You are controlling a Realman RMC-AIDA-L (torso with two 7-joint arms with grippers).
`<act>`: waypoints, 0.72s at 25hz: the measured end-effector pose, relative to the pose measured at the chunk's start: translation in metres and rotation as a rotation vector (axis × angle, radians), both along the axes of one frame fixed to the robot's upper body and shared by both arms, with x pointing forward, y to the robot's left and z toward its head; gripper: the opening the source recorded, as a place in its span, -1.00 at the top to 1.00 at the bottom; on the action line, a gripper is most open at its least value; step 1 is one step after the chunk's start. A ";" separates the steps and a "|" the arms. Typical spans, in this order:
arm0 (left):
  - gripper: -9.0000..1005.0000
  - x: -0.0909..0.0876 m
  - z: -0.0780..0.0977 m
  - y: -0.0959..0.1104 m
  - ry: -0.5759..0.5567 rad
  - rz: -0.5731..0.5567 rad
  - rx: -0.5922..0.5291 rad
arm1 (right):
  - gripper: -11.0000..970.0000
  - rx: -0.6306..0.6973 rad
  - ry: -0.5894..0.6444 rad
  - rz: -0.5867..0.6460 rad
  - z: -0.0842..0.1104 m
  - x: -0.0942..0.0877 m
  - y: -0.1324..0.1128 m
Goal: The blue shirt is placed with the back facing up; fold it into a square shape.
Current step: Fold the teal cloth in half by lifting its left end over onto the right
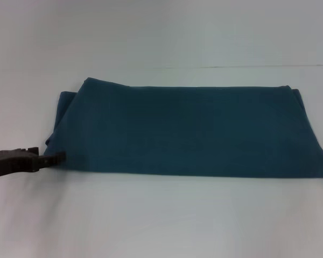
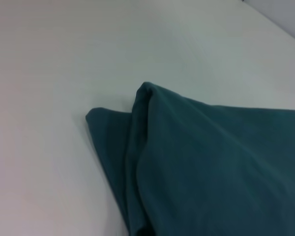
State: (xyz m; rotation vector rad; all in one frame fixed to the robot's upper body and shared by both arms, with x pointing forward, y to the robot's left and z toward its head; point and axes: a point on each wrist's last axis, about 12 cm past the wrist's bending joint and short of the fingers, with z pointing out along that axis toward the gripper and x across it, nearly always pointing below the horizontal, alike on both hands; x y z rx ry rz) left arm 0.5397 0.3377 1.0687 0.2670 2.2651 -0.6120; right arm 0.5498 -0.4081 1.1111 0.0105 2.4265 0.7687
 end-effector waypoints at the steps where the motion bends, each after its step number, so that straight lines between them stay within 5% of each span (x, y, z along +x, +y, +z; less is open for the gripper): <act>1: -0.77 0.000 0.000 -0.001 0.003 -0.003 0.003 | -0.58 0.001 0.005 -0.002 -0.001 -0.001 -0.001; 18: -0.77 0.003 0.001 -0.005 0.006 -0.031 0.005 | -0.58 -0.008 0.072 0.011 -0.025 0.005 0.019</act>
